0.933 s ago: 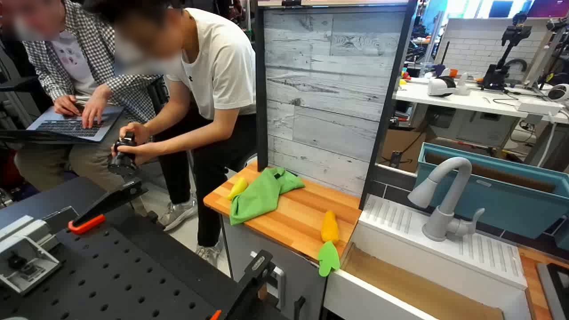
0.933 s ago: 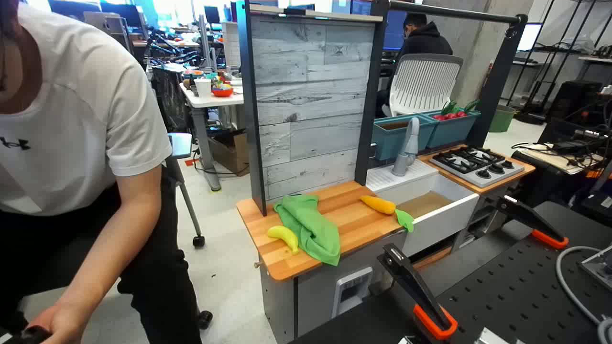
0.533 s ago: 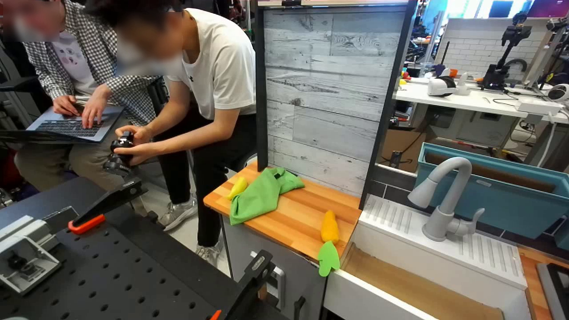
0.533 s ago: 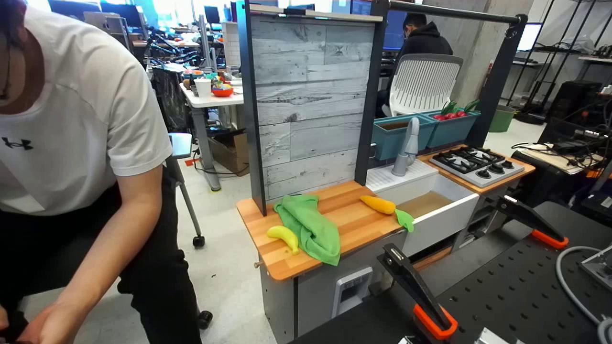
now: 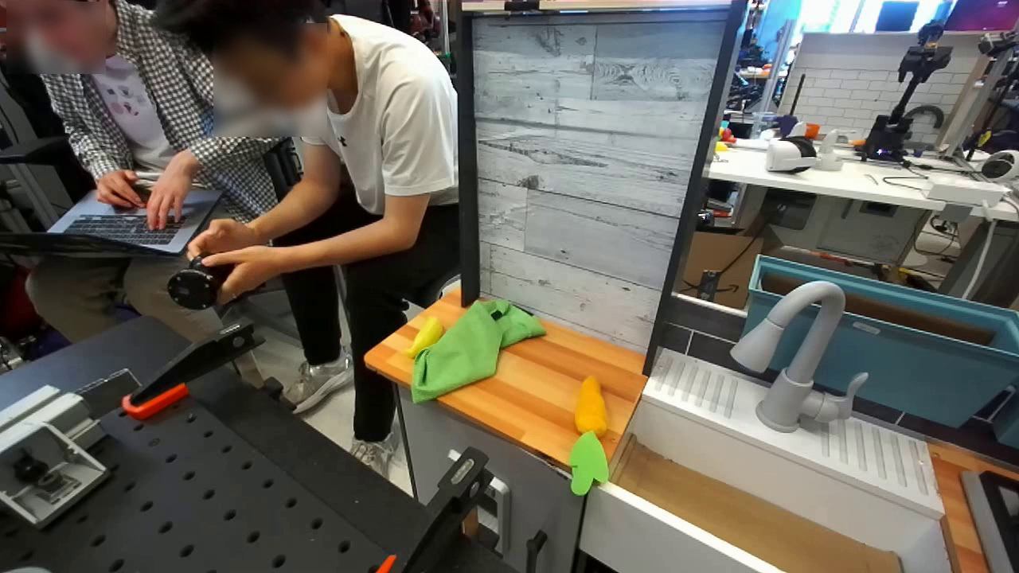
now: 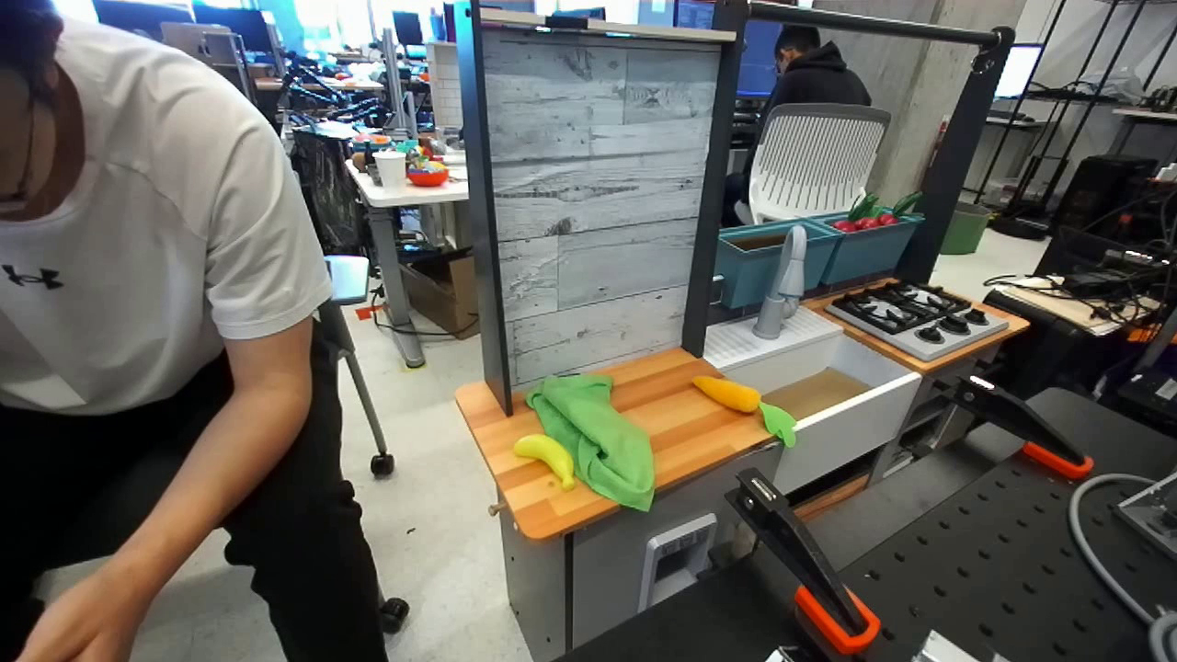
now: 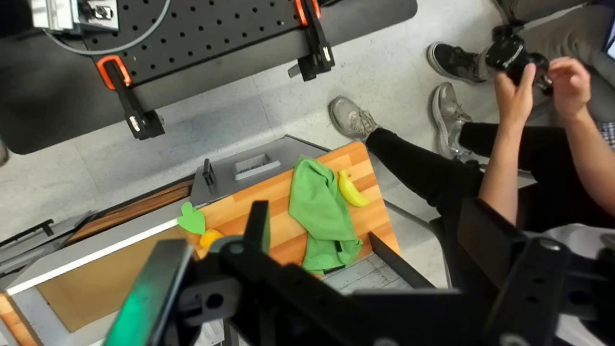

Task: Move the green cloth to the right

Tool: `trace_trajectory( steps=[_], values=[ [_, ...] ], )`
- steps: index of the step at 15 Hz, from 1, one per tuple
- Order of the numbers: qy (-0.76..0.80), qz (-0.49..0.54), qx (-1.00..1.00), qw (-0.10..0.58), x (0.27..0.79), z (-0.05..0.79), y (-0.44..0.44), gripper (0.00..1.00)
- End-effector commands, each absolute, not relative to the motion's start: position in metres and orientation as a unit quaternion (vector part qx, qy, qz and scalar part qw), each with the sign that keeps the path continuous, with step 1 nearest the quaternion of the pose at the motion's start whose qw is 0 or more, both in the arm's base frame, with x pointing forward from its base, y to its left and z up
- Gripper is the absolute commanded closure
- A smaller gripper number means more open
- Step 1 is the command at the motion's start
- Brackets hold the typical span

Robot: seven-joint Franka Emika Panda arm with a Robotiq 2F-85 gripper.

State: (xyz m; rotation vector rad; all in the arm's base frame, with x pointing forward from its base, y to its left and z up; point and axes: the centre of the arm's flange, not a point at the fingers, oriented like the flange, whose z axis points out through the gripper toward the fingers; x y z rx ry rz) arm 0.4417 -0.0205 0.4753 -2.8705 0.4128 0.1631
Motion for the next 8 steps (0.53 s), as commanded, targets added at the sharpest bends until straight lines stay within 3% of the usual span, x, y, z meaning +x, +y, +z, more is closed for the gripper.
trace_trajectory(
  steps=[1, 8],
  values=[
    [0.166, 0.018, -0.980, 0.112, 0.465, 0.428, -0.007, 0.00],
    [0.215, -0.032, -0.968, 0.126, 0.508, 0.322, -0.006, 0.00]
  ],
)
